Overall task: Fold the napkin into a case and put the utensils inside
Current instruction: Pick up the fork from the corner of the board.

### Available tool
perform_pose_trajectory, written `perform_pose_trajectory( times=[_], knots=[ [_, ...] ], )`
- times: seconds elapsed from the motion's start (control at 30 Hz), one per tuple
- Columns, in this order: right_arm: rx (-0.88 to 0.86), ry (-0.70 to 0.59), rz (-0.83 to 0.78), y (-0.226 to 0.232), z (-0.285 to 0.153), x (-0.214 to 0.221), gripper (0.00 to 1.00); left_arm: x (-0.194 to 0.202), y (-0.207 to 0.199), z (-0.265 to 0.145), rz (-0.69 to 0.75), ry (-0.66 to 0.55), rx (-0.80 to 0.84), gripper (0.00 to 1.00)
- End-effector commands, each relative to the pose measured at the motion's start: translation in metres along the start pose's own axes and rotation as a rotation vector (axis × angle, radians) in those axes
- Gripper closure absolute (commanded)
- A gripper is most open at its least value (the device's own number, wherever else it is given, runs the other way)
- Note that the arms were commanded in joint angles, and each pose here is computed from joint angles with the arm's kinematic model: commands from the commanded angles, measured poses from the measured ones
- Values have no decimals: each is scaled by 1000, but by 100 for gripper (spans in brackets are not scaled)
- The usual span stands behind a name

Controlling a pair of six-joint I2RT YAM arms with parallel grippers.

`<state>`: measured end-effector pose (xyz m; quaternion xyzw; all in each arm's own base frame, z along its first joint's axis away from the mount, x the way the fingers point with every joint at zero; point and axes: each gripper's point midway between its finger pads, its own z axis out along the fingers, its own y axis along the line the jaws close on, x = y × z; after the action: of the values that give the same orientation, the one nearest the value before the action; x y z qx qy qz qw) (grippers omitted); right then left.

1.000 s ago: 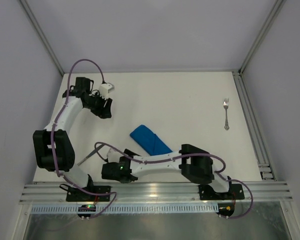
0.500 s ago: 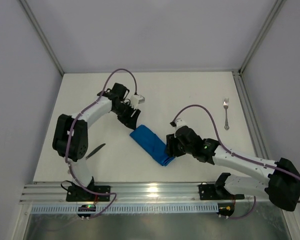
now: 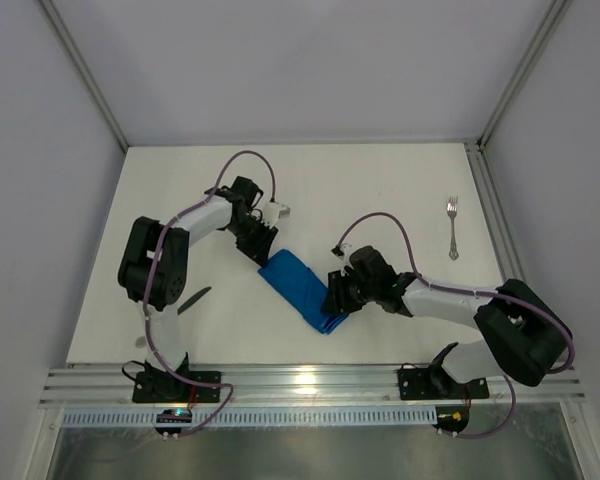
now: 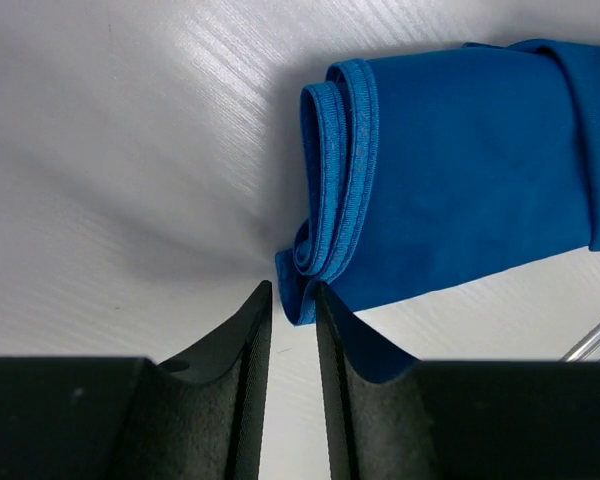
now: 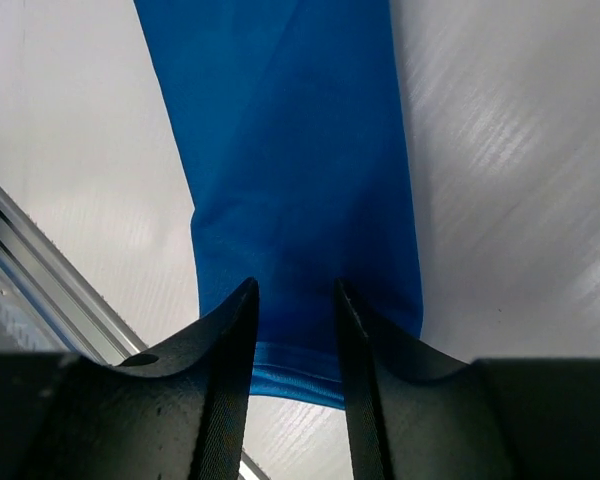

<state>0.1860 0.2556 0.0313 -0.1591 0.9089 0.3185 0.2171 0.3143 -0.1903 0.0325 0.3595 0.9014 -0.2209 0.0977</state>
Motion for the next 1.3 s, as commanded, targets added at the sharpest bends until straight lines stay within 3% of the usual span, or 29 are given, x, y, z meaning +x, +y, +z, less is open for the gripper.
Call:
perform_pose_trajectory(
  times=[0.0,0.4,0.53,0.57,0.67,0.73,0.77,0.8,0.83,0.87,0.97,1.03,1.13,1.2,1.27],
  knots=[
    [-88,-44,-41,14,6,-14,61,0,8,8,5,0,-21,75],
    [-33,-34,-125,23,21,-43,63,-54,43,-19,66,-143,-195,80],
    [-30,-113,-138,36,1,-67,58,-69,40,-27,108,-190,-184,66],
    [-23,-137,-142,40,-5,-76,51,-70,40,-29,107,-191,-184,59],
    [97,-242,-143,31,-36,-112,43,-86,35,-53,101,-253,-196,54],
    [266,-374,-56,-5,-73,-147,41,-99,34,-87,74,-340,-228,51],
    [306,-443,-21,-12,-92,-169,32,-102,35,-100,66,-367,-252,49],
    [391,-493,35,-41,-115,-184,14,-106,37,-117,57,-399,-282,47],
    [446,-539,63,-57,-134,-195,4,-104,42,-144,43,-431,-336,42],
    [467,-594,98,-66,-155,-214,1,-102,44,-157,39,-441,-363,39],
    [637,-658,236,-140,-214,-237,1,-78,60,-204,2,-451,-480,30],
    [777,-623,345,-198,-246,-225,3,-53,68,-221,-34,-438,-529,26],
    [875,-531,439,-258,-262,-218,16,-6,88,-226,-121,-380,-558,25],
    [884,-403,496,-292,-243,-199,25,23,97,-226,-173,-345,-542,25],
    [912,-364,531,-319,-250,-194,36,39,94,-217,-196,-324,-504,27]
  ],
)
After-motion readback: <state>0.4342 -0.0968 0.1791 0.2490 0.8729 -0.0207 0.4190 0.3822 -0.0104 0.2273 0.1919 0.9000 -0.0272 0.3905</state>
